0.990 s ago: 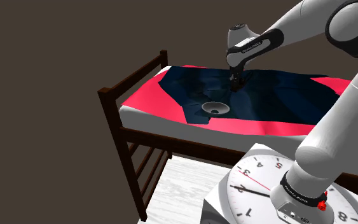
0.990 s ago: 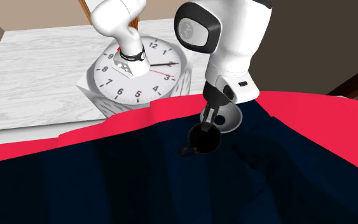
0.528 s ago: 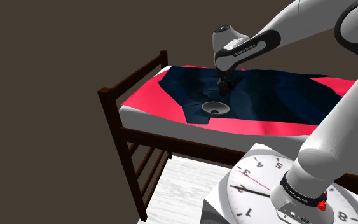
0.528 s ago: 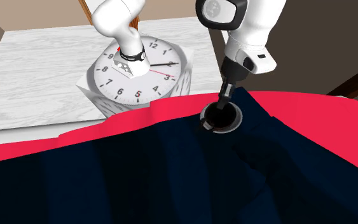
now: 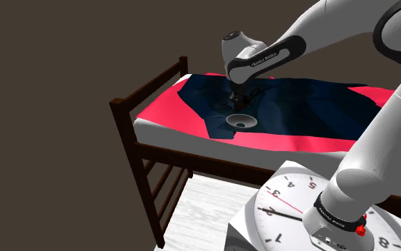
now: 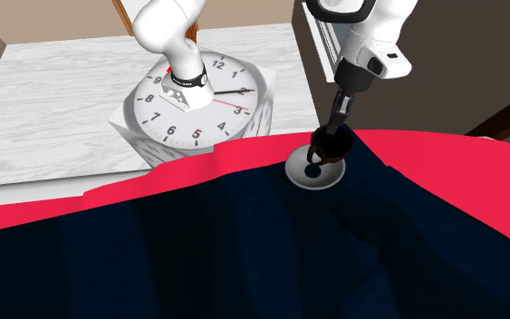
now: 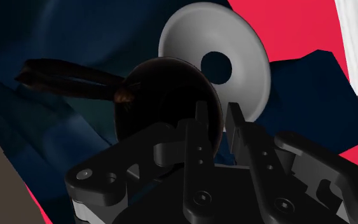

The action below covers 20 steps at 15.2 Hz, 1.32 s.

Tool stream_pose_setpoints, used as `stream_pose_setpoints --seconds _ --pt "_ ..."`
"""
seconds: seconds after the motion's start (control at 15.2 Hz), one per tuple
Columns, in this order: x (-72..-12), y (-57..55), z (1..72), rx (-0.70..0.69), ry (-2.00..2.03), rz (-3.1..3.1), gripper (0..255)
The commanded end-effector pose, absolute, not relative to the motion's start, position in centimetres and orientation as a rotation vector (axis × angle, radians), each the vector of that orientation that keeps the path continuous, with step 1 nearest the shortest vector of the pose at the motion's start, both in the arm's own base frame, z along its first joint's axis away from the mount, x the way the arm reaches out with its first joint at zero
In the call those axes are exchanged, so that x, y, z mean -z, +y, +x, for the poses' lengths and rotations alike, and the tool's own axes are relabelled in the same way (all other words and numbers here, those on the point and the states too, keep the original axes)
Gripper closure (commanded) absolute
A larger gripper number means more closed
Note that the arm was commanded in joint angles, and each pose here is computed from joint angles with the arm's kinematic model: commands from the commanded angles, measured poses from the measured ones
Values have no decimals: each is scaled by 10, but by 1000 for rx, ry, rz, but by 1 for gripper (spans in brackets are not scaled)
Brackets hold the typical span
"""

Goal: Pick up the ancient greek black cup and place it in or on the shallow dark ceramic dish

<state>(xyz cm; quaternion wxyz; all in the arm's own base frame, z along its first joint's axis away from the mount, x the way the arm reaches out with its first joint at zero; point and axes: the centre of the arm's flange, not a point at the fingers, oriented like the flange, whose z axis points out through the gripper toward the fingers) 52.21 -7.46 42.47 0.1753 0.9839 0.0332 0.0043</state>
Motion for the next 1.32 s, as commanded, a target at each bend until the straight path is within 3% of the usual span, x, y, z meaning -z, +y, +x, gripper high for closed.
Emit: stream_pose_setpoints --seconds 0.0,0.59,1.12,1.19,1.25 --pt "-415 -73 523 -12 93 2787 255" --pt "-364 -73 523 -12 93 2787 255" --pt "-364 -73 523 -12 93 2787 255" --pt "-364 -73 523 -12 93 2787 0" --pt "-364 -73 523 -12 93 2787 0"
